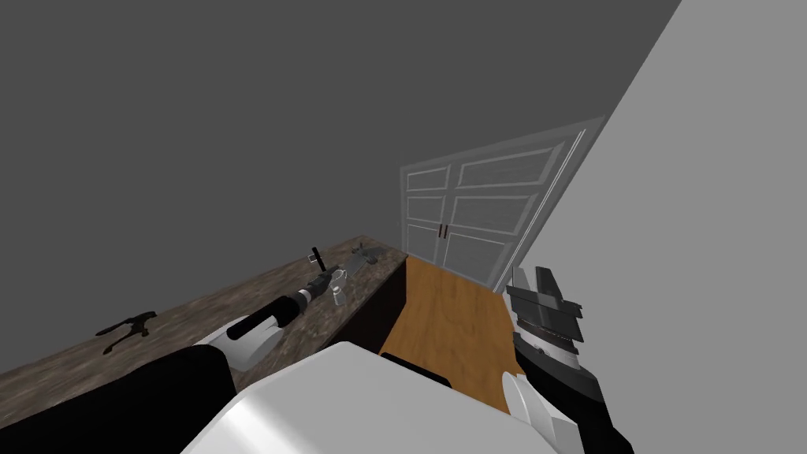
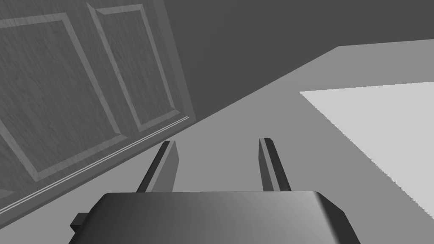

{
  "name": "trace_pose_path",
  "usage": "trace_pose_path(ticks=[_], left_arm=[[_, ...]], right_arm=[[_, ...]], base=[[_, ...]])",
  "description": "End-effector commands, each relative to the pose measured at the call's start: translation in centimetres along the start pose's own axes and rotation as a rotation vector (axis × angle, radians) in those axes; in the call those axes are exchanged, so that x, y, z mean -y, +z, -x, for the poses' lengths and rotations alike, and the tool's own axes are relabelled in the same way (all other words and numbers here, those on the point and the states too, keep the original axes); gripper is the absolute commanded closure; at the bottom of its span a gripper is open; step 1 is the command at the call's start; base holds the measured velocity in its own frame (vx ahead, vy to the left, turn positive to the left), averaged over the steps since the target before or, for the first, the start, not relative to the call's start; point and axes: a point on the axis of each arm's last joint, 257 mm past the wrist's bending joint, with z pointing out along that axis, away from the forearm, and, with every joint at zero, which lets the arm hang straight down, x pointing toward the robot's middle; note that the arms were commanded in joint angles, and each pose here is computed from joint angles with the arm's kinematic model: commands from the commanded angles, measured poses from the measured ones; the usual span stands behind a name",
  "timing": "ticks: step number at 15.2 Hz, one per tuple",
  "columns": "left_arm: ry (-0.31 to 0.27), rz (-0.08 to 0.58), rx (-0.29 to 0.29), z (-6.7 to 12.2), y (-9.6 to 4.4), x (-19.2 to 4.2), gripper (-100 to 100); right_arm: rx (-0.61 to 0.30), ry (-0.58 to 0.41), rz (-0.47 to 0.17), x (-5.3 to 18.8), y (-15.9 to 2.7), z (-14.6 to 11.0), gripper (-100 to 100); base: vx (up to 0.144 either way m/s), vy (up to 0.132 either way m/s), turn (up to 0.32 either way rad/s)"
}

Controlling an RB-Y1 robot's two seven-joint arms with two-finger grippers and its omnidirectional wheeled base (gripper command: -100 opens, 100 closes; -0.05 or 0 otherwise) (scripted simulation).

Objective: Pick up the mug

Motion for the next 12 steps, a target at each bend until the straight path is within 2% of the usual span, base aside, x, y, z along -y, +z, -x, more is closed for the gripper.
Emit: trace_pose_path(ticks=[1,2,4,5,10,12], left_arm=[[0.004,0.061,-0.013,0.6,-0.3,-1.4,-100],[0.012,0.109,-0.015,1.4,-0.7,-2.6,-100],[0.011,0.132,-0.029,1.3,-0.6,-3.0,-100],[0.018,0.176,-0.038,2.0,-1.0,-3.8,-100],[0.022,0.272,-0.061,2.4,-1.6,-5.8,-100],[0.027,0.340,-0.078,2.9,-2.2,-7.1,-100]], right_arm=[[0.000,0.000,0.000,0.0,0.0,0.0,0],[0.000,0.000,0.000,0.0,0.0,0.0,0],[0.000,0.000,0.000,0.0,0.0,0.0,0],[0.000,0.000,0.000,0.0,0.0,0.0,0],[0.000,0.000,0.000,0.0,0.0,0.0,0],[0.000,0.000,0.000,0.0,0.0,0.0,0]], base=[[0.019,0.017,-0.076],[0.026,0.019,-0.106],[0.024,0.019,-0.065],[0.020,0.018,-0.073],[0.021,0.015,-0.059],[0.023,0.015,-0.081]])
